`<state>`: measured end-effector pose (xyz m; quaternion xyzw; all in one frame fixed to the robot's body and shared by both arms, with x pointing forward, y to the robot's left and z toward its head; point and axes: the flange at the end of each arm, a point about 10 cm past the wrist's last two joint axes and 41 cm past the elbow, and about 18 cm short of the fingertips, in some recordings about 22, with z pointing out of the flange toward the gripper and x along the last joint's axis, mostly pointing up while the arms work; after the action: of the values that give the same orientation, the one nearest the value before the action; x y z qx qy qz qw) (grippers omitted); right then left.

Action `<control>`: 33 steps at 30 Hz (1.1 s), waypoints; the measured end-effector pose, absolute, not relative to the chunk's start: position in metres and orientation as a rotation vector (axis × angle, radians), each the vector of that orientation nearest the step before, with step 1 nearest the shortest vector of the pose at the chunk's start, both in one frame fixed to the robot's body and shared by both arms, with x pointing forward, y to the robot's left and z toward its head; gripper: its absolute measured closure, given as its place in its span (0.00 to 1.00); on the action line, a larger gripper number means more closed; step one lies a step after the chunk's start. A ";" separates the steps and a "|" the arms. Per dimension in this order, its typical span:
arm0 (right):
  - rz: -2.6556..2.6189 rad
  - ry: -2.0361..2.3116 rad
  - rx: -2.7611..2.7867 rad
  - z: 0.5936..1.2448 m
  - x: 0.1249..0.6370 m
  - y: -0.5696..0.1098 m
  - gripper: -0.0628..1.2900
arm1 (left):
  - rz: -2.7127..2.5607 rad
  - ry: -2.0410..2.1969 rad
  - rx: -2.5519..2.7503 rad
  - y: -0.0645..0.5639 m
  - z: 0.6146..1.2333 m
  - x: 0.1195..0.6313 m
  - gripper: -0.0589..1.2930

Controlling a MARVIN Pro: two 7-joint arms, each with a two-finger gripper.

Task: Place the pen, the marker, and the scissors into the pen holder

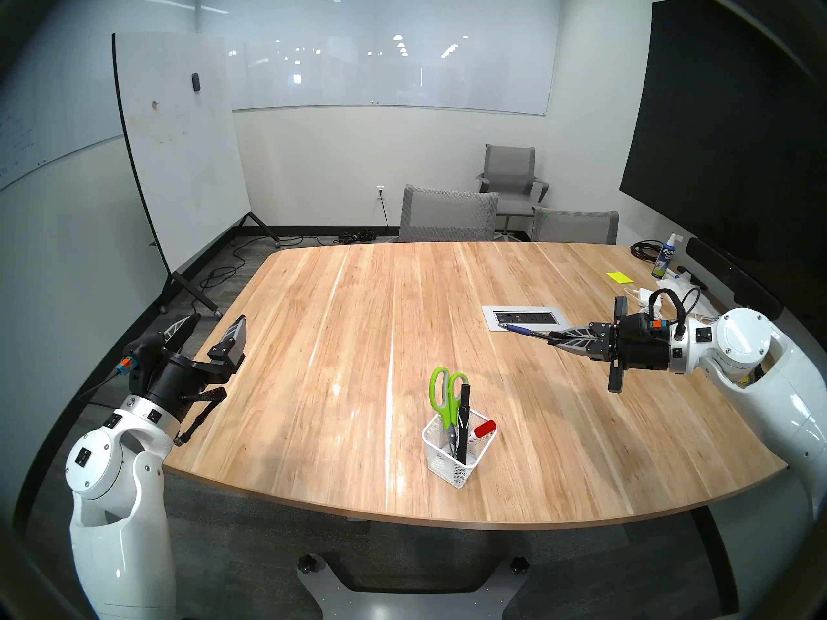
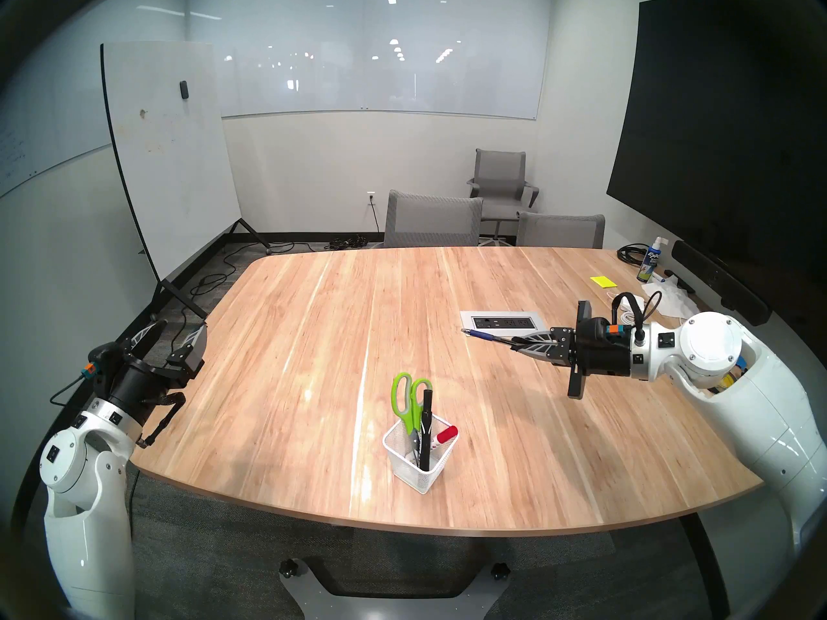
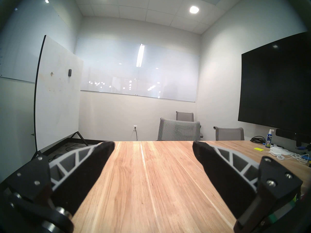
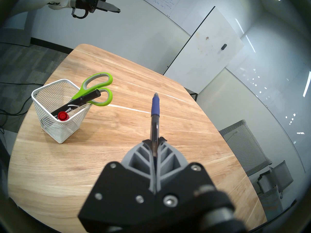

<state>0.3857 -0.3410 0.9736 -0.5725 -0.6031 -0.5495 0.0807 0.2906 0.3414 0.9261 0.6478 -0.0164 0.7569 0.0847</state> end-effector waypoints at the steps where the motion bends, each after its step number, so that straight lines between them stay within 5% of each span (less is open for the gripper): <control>1: -1.643 -1.803 -1.712 0.974 0.386 -0.341 0.97 | 2.258 -0.049 1.932 0.341 0.926 0.291 0.02; 33: -1.643 -1.803 -1.712 0.974 0.386 -0.341 0.97 | 2.258 -0.049 1.932 0.341 0.926 0.291 0.02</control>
<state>0.3857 -0.3410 0.9736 -0.5725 -0.6031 -0.5495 0.0807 0.2906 0.3414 0.9261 0.6478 -0.0164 0.7569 0.0847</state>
